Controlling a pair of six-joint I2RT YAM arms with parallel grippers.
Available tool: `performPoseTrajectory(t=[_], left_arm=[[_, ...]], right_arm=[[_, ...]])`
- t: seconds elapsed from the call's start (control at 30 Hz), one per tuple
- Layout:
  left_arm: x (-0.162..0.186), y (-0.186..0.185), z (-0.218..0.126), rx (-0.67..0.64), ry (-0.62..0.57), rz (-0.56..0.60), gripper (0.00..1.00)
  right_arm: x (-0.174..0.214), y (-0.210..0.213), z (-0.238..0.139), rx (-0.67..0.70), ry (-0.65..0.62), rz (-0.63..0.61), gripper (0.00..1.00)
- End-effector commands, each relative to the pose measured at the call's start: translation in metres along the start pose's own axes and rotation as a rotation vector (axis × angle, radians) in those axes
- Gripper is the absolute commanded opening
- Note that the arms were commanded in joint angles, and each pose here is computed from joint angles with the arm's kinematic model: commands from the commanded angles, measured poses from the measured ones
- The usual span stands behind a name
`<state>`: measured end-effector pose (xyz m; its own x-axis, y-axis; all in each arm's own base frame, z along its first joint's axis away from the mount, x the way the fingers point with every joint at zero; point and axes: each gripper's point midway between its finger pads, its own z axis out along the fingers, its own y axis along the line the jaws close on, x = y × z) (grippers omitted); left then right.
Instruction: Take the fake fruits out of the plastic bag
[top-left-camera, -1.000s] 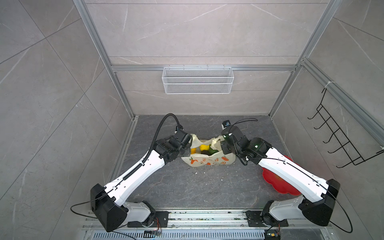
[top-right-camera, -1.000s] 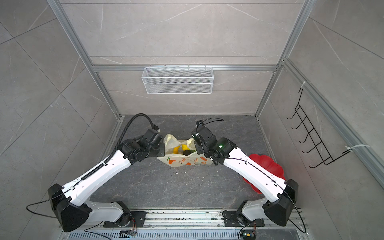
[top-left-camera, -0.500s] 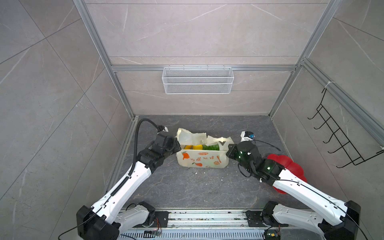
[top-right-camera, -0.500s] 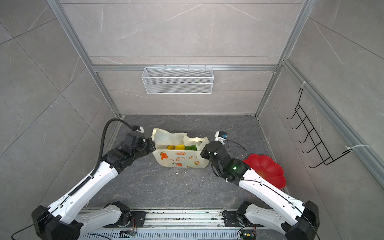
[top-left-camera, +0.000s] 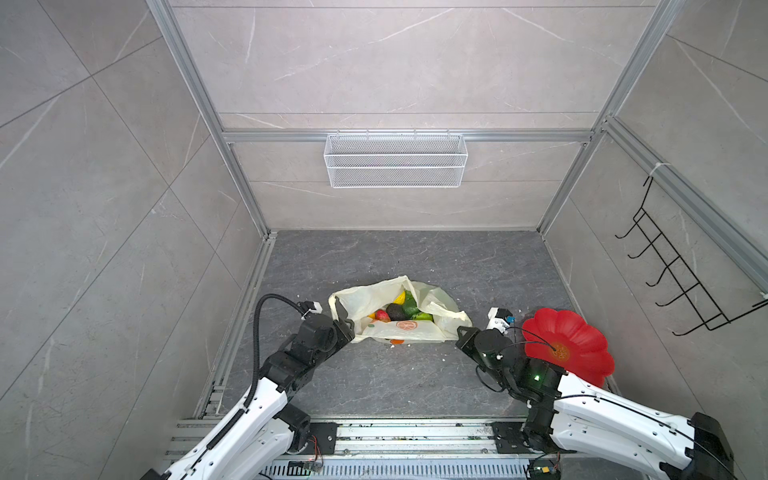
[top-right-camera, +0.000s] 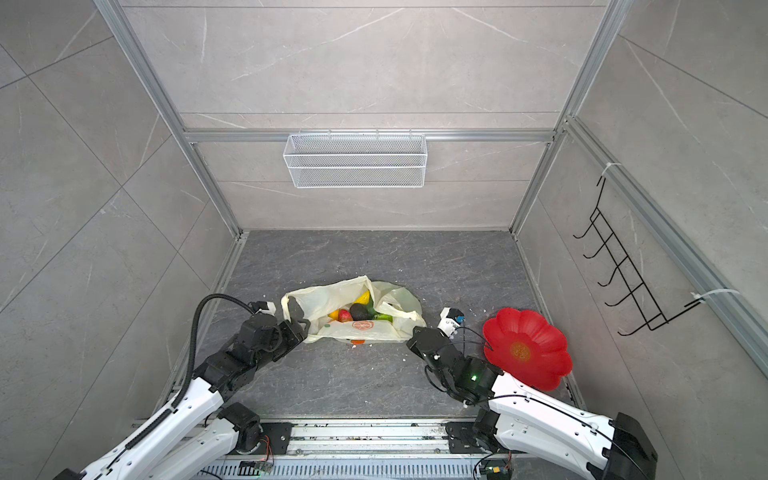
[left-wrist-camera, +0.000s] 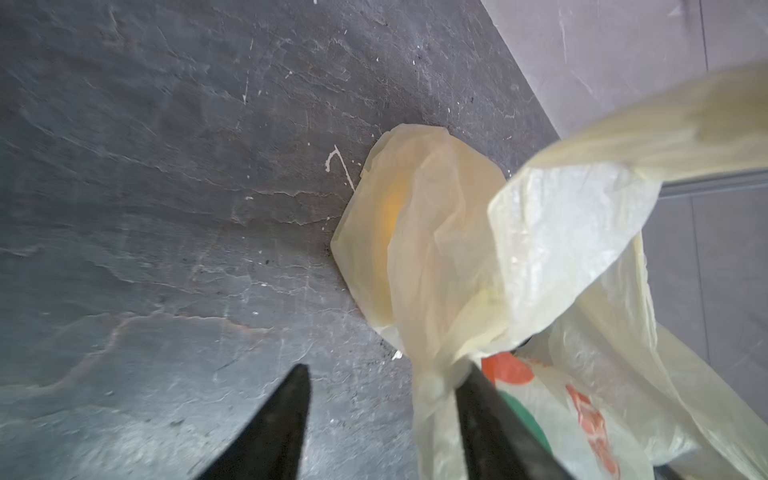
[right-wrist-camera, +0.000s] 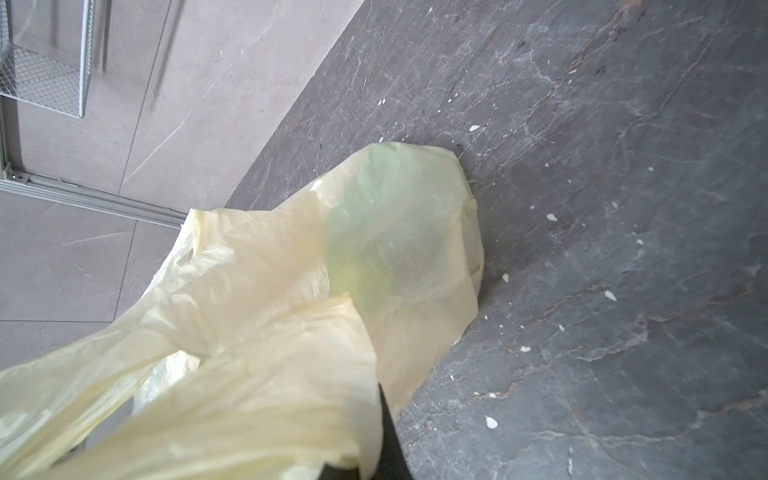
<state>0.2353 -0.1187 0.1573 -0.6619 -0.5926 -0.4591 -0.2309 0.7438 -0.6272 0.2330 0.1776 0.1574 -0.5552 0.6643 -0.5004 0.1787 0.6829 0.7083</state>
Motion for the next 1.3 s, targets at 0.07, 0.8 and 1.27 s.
performPoseTrajectory(t=[0.07,0.8,1.27], left_arm=[[-0.018,0.014,-0.054,-0.15,-0.019,0.124,0.82],[-0.009,-0.019,-0.052,-0.129,0.127,0.253,0.85],[-0.071,-0.036,-0.117,-0.294,-0.059,0.41,0.9]], right_arm=[[-0.007,-0.006,-0.003,0.042,-0.046,-0.037,0.0],[0.008,0.018,0.003,0.023,0.001,-0.184,0.0],[0.016,0.021,0.005,0.096,-0.002,-0.331,0.0]])
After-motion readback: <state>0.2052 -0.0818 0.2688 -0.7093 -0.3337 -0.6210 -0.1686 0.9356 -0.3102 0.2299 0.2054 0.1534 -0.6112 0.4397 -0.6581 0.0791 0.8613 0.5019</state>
